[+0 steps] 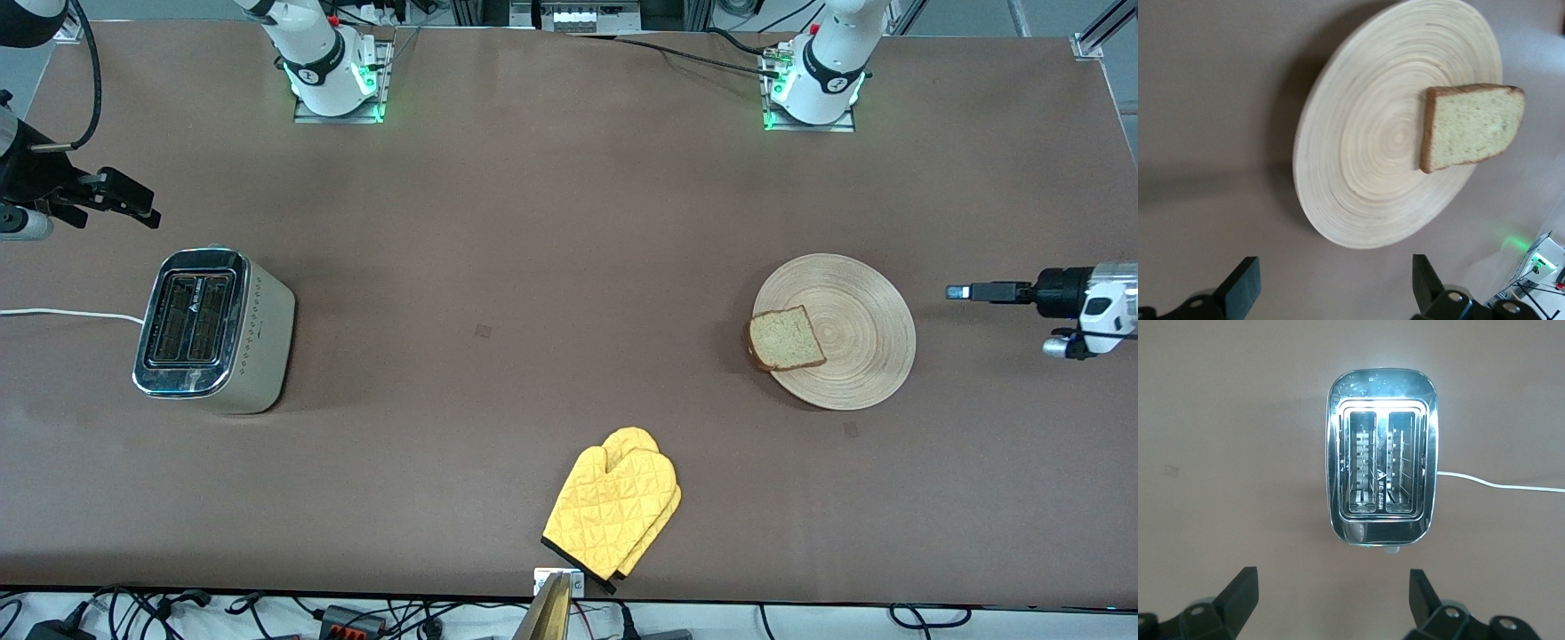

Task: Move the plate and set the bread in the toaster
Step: 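Grip the wooden plate rim with the left gripper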

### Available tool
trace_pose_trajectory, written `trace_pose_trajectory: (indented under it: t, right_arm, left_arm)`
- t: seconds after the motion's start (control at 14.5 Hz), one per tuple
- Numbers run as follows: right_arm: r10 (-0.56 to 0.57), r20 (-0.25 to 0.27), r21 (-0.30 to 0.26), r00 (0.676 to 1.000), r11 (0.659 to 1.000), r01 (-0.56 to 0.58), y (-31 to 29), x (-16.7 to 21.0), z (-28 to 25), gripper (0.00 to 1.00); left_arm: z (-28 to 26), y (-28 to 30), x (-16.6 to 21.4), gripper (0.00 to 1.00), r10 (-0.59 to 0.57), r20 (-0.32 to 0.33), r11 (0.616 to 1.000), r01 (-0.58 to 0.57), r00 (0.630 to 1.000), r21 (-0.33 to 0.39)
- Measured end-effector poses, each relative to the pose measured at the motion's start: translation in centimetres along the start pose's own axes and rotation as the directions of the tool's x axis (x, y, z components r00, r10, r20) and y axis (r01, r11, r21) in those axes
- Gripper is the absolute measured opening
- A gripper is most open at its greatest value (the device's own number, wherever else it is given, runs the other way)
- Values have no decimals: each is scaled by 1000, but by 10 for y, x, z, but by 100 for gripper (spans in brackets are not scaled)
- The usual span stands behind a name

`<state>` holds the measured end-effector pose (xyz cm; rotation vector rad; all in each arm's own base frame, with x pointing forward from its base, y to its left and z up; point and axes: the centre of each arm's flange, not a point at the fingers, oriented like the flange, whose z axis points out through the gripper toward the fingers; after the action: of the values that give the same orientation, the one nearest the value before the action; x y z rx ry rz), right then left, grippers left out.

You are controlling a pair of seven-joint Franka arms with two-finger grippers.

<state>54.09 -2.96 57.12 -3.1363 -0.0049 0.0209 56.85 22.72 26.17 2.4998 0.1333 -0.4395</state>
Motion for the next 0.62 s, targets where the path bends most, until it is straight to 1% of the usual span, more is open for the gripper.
trace_pose_trajectory:
  t: [0.21, 0.34, 0.62]
  right_arm:
    - [0, -1, 0, 1000, 1000, 0, 0, 0, 0, 100]
    - [0, -1, 0, 1000, 1000, 0, 0, 0, 0, 100]
    - [0, -1, 0, 1000, 1000, 0, 0, 0, 0, 100]
  left_arm:
    - [23, -12, 10, 100, 29, -19, 999, -29, 999, -17]
    - [39, -12, 11, 100, 22, -32, 998, -24, 999, -60]
    - [66, -20, 18, 100, 71, -50, 995, -74, 996, -68]
